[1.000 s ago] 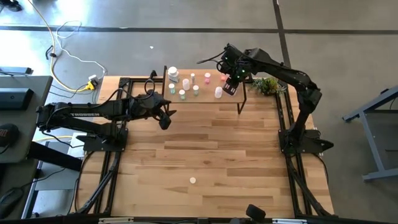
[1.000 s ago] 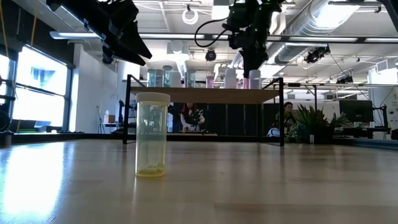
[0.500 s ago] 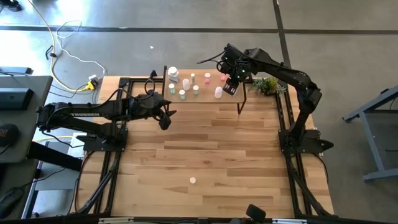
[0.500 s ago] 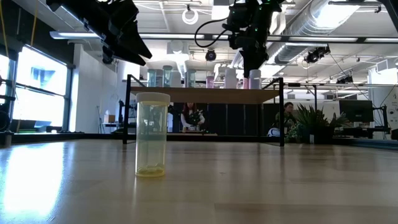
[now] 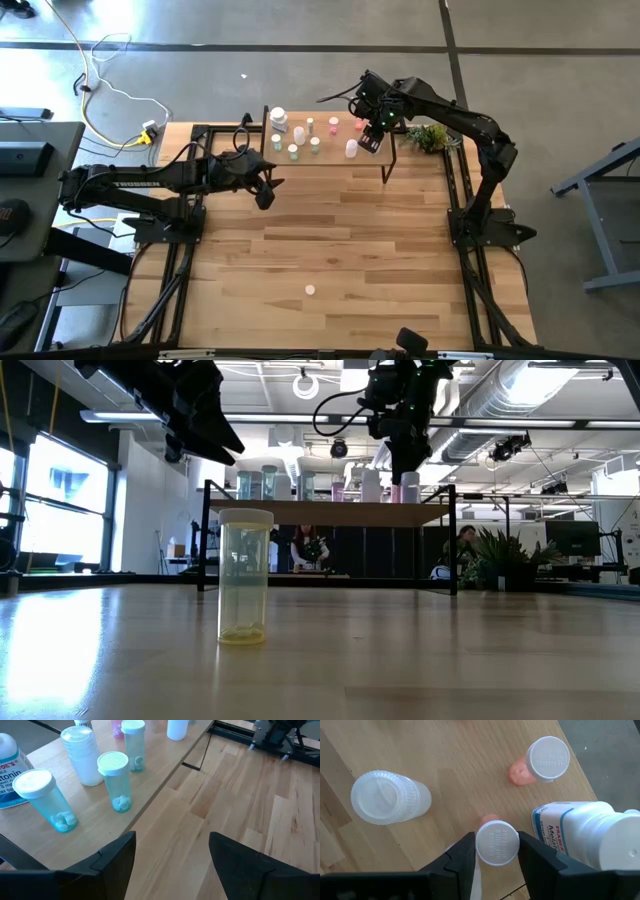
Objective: Pick and place medicine bottles onto shelf by color
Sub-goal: Put the red medicine bottle on the shelf
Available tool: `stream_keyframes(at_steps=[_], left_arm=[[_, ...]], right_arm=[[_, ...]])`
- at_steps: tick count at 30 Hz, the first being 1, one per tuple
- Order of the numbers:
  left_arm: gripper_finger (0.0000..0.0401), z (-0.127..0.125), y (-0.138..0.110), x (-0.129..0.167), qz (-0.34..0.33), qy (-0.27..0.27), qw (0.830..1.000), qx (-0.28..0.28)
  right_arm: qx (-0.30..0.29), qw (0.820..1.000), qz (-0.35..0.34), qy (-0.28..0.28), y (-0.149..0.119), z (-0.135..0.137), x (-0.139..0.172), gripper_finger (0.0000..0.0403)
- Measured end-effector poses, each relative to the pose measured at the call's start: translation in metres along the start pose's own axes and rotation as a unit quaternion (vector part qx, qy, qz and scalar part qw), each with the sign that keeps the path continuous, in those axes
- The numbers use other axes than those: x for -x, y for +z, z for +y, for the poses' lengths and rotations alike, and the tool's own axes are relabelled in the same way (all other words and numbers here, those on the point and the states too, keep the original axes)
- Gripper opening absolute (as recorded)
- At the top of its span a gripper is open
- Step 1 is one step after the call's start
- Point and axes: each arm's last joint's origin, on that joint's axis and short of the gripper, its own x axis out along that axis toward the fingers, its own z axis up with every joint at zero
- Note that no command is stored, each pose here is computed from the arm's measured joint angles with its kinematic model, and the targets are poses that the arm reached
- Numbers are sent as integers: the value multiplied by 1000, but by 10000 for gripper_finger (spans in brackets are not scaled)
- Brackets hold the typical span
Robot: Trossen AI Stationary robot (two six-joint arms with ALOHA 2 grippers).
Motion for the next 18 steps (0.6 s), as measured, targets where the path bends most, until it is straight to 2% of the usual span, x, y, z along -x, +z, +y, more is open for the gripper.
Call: stream_keyframes(at_steps=[18], left_arm=[[241,0,0,0,0,0,1000,0]], right_arm=[[0,1000,-2,-16,1,-1,0,157]])
